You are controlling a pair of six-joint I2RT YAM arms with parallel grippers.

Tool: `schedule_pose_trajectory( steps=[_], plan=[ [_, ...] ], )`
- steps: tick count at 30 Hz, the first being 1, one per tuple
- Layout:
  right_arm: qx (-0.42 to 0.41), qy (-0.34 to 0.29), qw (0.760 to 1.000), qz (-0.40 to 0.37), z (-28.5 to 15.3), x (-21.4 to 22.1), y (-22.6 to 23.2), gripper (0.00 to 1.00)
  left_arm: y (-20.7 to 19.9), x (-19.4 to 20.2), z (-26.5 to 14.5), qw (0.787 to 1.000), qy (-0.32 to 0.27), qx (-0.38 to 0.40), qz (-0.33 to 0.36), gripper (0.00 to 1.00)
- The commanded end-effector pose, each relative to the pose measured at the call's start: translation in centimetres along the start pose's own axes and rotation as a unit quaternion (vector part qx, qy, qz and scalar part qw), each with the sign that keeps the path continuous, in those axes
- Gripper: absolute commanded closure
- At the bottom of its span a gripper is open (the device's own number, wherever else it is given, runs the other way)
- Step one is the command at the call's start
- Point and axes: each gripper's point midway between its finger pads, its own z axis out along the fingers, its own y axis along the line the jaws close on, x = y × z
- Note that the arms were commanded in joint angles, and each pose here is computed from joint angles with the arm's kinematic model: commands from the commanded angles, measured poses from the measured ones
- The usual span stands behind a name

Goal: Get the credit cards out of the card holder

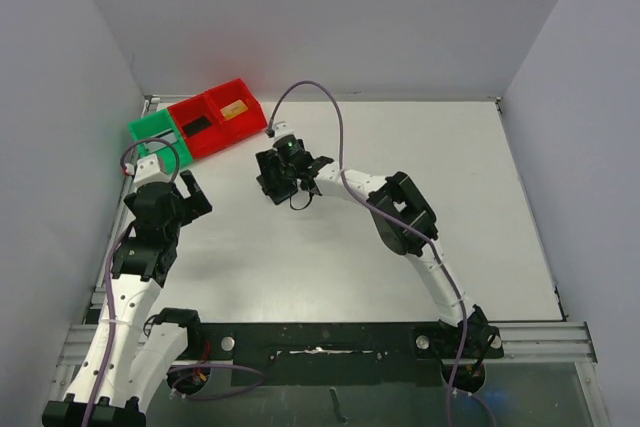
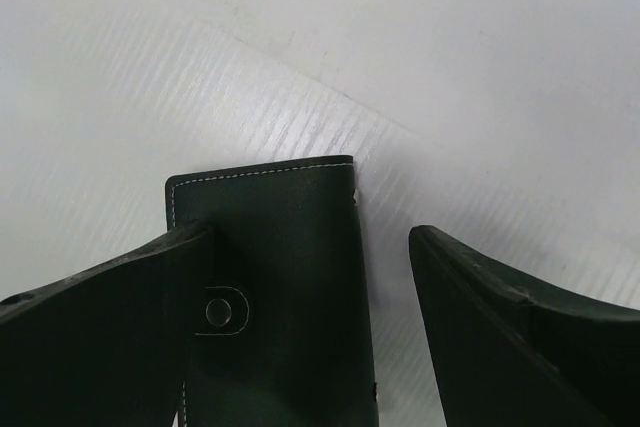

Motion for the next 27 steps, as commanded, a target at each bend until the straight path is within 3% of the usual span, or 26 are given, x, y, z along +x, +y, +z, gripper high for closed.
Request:
schedule_pose_trajectory(
  steps=[1, 8, 15, 22, 25, 27],
  plan=[
    [0.057, 0.090, 0.994, -0.034, -2.4, 5.5, -1.8, 0.22, -0.4, -1.8, 0.1, 0.999, -0.035, 0.006, -0.013, 0.06],
    [0.146, 0.168, 0.975, -0.001, -7.2, 13.0, -4.7, 0.35, -0.2, -1.4, 0.4, 1.000, -0.028, -0.002, -0.011, 0.06],
    [0.185, 0.191, 0.964, 0.019, -15.9, 18.3, -4.7, 0.36, -0.2, -1.2, 0.7, 1.000, -0.023, -0.002, -0.008, 0.06],
    [0.177, 0.164, 0.968, 0.070, -23.4, 18.4, -4.9, 0.33, -0.5, -0.9, 1.0, 1.000, -0.013, 0.003, -0.003, 0.07],
    [0.221, 0.134, 0.963, 0.074, -26.4, 17.1, -7.3, 0.26, -0.9, -1.0, 1.3, 1.000, -0.014, 0.011, -0.006, 0.06],
    [0.200, 0.107, 0.971, 0.074, -27.3, 14.9, -7.5, 0.19, -2.0, -1.1, 2.0, 0.999, -0.015, 0.035, -0.012, 0.06]
  ],
)
